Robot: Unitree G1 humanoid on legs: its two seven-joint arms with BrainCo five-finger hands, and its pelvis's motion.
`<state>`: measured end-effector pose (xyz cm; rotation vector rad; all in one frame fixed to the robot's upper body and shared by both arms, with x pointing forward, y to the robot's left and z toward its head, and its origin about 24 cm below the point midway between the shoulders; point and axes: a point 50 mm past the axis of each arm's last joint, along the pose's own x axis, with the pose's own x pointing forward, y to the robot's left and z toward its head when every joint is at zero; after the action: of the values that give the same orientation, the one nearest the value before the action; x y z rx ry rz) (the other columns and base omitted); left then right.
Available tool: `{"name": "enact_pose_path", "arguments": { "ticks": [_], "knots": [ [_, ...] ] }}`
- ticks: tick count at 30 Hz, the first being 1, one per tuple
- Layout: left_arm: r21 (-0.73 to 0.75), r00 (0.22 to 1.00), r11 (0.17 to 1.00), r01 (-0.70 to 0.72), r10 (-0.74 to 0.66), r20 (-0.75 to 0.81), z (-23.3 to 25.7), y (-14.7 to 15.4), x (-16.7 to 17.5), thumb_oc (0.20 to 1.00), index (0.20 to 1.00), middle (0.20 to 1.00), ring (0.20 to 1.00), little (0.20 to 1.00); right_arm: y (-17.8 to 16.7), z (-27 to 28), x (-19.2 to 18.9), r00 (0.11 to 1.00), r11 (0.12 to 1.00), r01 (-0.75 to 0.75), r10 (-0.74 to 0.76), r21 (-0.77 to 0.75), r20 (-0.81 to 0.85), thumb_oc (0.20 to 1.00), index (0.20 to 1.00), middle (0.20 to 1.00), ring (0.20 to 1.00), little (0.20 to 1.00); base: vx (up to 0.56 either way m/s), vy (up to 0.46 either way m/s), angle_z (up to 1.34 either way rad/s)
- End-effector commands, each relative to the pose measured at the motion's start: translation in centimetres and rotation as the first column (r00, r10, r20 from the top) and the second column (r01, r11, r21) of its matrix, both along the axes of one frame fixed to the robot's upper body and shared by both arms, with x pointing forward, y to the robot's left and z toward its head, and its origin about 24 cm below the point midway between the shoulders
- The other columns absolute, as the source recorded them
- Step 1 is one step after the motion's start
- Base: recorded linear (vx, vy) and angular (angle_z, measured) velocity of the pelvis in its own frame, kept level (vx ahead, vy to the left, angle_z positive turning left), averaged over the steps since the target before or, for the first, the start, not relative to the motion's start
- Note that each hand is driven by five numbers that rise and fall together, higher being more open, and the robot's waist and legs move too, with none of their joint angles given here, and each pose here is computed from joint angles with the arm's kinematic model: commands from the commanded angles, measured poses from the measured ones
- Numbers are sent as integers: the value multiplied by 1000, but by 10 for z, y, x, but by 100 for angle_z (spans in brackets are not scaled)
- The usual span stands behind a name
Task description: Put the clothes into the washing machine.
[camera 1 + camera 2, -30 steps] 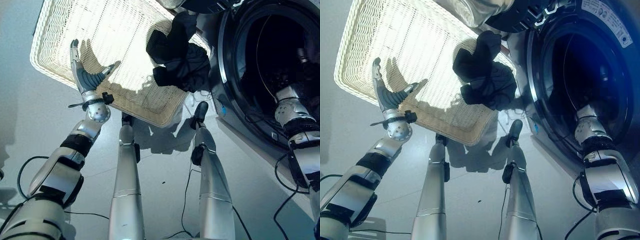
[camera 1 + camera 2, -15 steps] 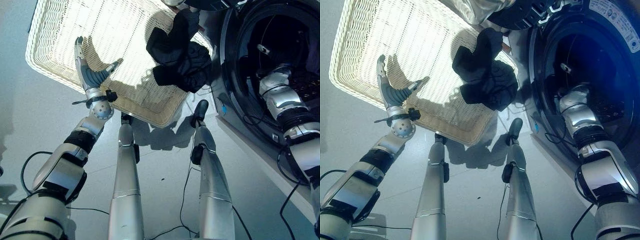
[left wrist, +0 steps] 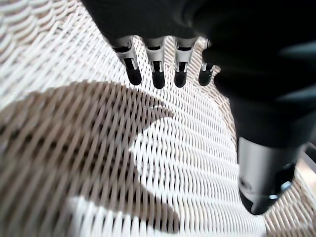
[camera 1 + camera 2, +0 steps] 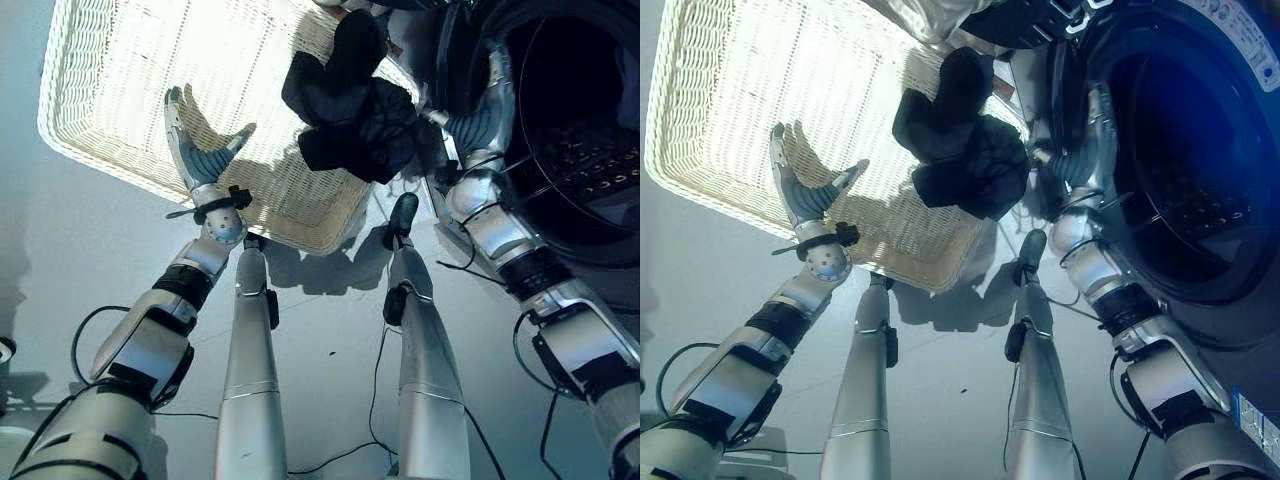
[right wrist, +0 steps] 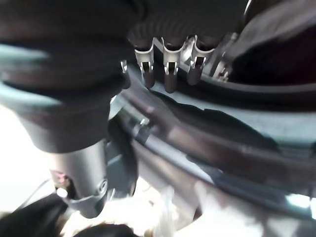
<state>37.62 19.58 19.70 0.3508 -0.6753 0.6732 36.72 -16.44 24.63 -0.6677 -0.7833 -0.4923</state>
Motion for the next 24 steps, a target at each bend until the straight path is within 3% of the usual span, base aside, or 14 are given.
{"name": "enact_pose_path", "arguments": {
  "ticks": [1,15,24],
  "knots": [
    [-52,997,998,-18,22,78,9,-2,-2,1000,1000,1000,1000,1000,38,10,-21,973,965,-188,208,-184,100,1000,1000,1000,1000,1000,-11,46,0],
    [-64,998,998,7,-3,69,8,-15,0,1000,1000,1000,1000,1000,82,2,-28,943,836,-254,327,-487,70,1000,1000,1000,1000,1000,-2,4,1],
    [-51,998,998,28,-26,52,12,-21,3,1000,1000,1000,1000,1000,89,4,-17,966,806,-202,258,-556,24,1000,1000,1000,1000,1000,6,-12,1]
  ]
}}
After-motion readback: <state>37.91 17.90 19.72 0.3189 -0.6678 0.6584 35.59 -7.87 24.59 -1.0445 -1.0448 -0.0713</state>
